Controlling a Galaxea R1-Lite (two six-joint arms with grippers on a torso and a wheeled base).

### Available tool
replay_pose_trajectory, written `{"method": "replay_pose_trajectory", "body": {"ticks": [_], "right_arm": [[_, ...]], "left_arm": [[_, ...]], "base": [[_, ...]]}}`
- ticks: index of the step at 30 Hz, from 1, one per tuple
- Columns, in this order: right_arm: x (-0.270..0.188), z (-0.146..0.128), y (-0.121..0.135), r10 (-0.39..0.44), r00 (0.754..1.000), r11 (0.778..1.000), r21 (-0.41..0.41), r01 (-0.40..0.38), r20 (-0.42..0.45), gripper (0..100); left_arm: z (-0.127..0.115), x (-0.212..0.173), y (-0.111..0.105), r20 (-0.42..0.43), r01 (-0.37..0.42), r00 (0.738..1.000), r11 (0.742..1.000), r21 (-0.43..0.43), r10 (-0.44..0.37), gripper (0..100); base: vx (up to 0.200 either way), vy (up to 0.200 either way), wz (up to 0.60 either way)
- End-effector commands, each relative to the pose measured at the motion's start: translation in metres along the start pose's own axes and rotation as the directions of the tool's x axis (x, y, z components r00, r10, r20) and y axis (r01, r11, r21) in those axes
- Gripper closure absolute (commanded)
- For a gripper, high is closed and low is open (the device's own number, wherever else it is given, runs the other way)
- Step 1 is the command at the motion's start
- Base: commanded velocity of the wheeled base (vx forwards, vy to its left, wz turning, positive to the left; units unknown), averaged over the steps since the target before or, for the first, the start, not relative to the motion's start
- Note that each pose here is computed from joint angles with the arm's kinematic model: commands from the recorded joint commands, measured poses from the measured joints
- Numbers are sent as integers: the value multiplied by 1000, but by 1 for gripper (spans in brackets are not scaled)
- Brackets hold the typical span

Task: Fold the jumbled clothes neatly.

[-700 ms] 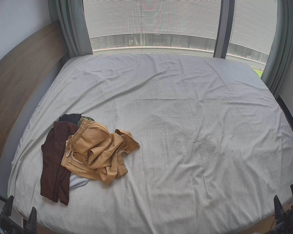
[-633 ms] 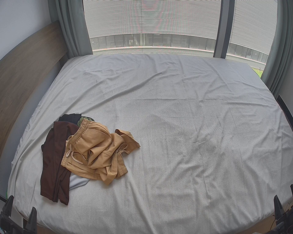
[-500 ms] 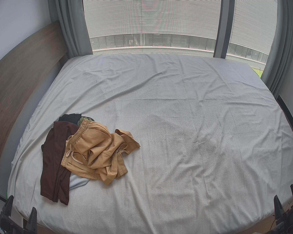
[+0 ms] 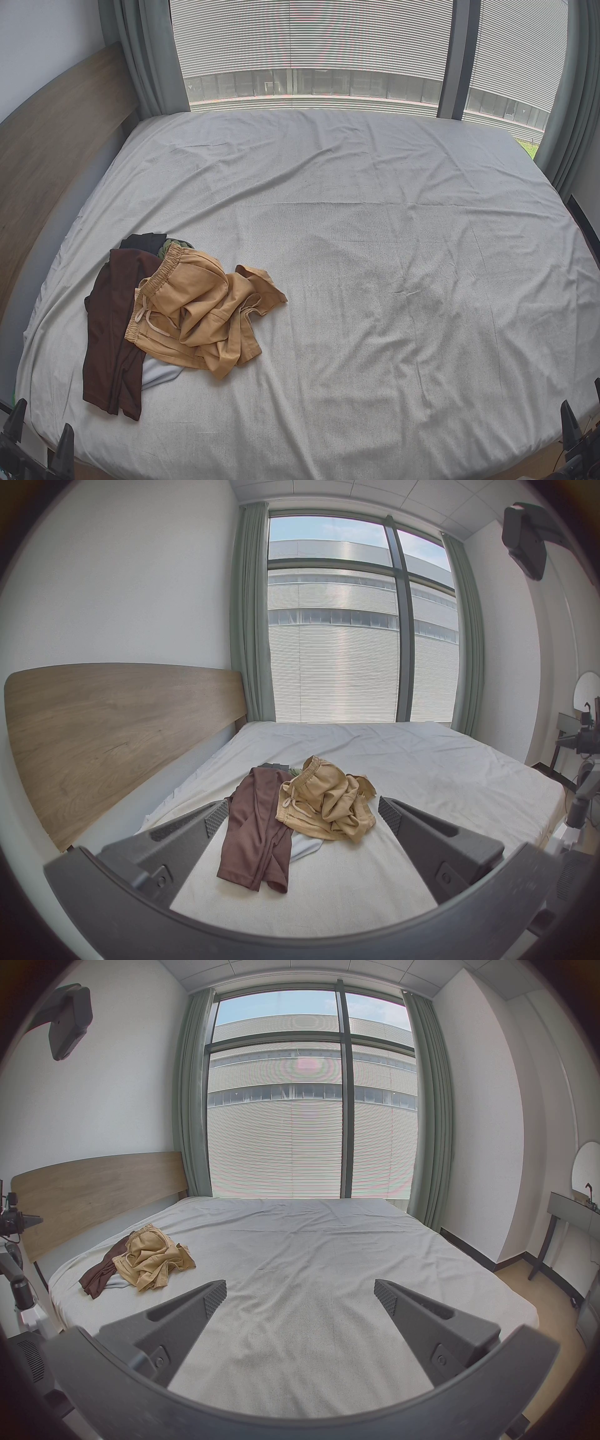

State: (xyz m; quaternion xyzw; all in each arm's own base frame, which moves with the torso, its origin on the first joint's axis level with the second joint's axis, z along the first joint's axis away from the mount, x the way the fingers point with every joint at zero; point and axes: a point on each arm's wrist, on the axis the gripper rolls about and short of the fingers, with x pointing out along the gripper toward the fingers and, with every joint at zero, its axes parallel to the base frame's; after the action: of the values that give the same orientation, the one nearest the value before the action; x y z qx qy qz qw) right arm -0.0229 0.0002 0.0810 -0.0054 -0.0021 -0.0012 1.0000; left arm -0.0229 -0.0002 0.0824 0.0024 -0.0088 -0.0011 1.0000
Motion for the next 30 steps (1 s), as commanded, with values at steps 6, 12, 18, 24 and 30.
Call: {"method": "replay_pose_trajectory", "body": {"ticks": [6, 12, 18, 24, 30], "right_arm": [[0, -5, 0, 2, 1000, 1000, -1, -2, -1, 0], [0, -5, 0, 5, 1000, 1000, 2, -5, -3, 0], [0, -5, 0, 5, 1000, 1000, 2, -5, -3, 0], [0, -5, 0, 5, 1000, 1000, 2, -5, -3, 0], [0, -5, 0, 5, 1000, 1000, 2, -5, -3, 0]], "left_arm": [[90, 12, 1, 95, 96, 991, 994, -42, -92, 0], [116, 48, -4, -2, 209, 978, 977, -47, -209, 0], [146, 88, -12, -72, 243, 966, 968, -55, -247, 0], [157, 132, -19, -118, 254, 958, 965, -61, -260, 0], [148, 160, -23, -175, 272, 937, 947, -172, -302, 0]], "base": [[0, 0, 0], [0, 0, 0], [0, 0, 0], [0, 0, 0], [0, 0, 0]]}}
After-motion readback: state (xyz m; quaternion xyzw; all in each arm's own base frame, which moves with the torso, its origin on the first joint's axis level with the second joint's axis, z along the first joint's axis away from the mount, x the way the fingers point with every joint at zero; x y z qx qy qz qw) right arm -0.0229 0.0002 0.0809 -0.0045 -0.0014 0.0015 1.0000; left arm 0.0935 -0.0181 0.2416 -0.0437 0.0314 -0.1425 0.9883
